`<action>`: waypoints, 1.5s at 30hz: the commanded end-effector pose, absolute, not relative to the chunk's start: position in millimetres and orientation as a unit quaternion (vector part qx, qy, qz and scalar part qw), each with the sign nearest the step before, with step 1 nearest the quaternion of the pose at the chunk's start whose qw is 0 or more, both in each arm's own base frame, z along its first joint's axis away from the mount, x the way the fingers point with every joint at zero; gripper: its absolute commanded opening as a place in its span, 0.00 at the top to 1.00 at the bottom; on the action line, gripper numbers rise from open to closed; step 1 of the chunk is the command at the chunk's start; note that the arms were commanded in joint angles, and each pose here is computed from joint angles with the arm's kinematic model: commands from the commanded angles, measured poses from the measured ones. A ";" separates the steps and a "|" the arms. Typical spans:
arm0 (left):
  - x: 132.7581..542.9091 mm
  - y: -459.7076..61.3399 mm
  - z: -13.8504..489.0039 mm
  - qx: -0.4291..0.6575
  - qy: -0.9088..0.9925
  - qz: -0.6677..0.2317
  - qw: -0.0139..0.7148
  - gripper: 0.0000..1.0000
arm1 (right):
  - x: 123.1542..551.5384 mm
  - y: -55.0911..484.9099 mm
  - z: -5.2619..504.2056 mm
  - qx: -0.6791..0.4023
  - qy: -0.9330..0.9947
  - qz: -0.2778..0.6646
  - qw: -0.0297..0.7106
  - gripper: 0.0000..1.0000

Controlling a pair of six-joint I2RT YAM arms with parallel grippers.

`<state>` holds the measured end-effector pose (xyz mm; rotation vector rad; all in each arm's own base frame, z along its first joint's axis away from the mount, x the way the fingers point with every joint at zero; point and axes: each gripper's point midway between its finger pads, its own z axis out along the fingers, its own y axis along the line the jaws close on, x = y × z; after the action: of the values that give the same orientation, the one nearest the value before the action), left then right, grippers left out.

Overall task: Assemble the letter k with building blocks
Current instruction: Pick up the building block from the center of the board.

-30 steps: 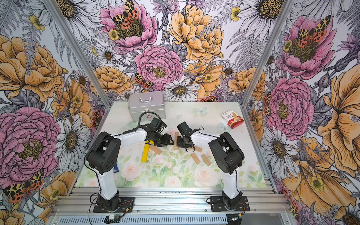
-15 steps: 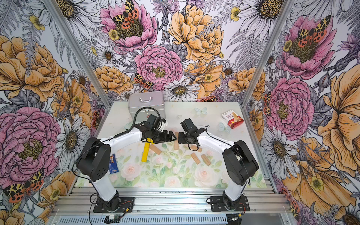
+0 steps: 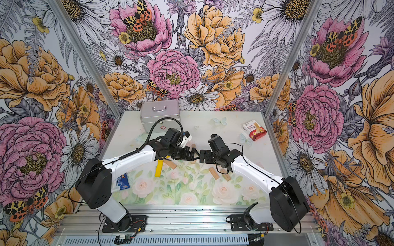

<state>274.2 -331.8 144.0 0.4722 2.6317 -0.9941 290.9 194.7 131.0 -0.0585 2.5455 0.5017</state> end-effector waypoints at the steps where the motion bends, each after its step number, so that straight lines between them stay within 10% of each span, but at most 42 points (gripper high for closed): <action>1: 245.4 -347.4 159.6 0.223 0.891 -0.368 0.147 0.01 | 279.2 165.1 138.1 0.017 0.943 0.158 0.293 0.01; 21: 237.6 -392.5 108.9 0.163 0.938 -0.278 0.131 0.24 | 237.9 41.8 123.9 0.217 0.929 0.094 0.284 0.01; 45: 227.4 -429.3 54.9 -0.042 0.983 -0.147 0.105 0.43 | 261.9 45.0 124.3 0.156 0.927 0.189 0.283 0.01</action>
<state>215.7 -442.1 59.4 -0.0007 2.9256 -0.5316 259.0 41.1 116.3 0.4728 2.5243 0.4592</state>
